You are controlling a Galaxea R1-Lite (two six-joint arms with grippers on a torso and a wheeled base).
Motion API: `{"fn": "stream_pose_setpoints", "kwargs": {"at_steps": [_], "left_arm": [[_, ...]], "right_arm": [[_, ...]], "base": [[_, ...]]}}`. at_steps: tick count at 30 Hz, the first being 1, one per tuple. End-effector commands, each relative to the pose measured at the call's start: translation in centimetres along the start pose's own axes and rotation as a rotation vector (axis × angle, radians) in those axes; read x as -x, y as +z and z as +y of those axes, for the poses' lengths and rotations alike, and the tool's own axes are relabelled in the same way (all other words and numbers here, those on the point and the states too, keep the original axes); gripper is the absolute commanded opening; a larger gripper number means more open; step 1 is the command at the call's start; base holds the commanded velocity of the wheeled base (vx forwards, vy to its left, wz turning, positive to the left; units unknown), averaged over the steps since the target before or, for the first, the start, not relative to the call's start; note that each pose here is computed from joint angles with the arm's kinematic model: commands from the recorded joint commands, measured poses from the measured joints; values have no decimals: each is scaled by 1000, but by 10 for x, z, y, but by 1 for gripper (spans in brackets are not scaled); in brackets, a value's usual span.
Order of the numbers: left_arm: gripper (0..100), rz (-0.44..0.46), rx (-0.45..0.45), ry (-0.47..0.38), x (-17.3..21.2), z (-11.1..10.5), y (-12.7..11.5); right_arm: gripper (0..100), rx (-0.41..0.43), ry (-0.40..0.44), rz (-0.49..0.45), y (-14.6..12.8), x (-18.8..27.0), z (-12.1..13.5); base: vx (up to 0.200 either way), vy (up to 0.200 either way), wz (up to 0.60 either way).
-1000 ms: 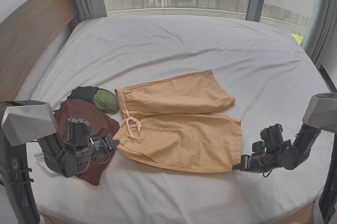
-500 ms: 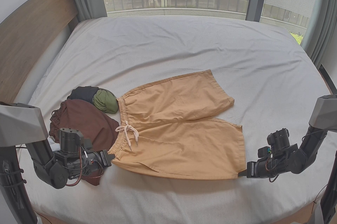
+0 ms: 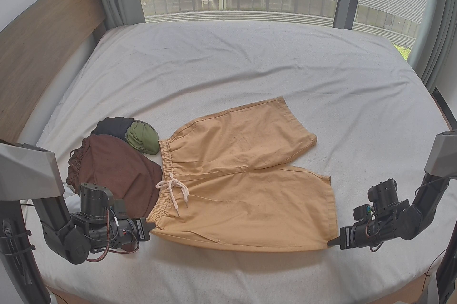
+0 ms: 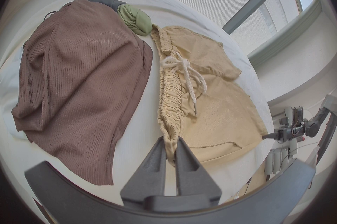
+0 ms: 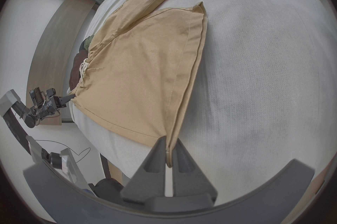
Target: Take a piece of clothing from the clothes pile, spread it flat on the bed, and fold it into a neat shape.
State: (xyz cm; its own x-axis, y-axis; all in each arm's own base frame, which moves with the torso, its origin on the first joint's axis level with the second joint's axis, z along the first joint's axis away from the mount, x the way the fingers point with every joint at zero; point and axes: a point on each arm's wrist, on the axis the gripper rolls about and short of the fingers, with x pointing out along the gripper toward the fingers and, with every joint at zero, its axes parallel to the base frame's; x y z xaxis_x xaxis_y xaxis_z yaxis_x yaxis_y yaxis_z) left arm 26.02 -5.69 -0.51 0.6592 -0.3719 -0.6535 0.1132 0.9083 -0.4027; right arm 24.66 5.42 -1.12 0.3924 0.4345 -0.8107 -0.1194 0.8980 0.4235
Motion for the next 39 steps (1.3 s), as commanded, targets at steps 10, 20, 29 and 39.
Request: {"fn": "stream_pose_setpoints", "kwargs": {"at_steps": [10,20,29,39], "left_arm": [[0,67,-46,10,6,-4,-18],[0,112,-70,15,11,-5,-29],[0,83,-79,2,10,-6,-25],[0,-36,-62,-41,7,-12,-11]], "right_arm": [[0,29,-12,34,-12,4,-3],[0,30,-15,49,-17,6,-3],[0,34,-12,35,-14,6,-3],[0,43,46,-95,5,19,6]], "base": [[0,0,0],[0,0,0],[0,0,0],[0,0,0]]}}
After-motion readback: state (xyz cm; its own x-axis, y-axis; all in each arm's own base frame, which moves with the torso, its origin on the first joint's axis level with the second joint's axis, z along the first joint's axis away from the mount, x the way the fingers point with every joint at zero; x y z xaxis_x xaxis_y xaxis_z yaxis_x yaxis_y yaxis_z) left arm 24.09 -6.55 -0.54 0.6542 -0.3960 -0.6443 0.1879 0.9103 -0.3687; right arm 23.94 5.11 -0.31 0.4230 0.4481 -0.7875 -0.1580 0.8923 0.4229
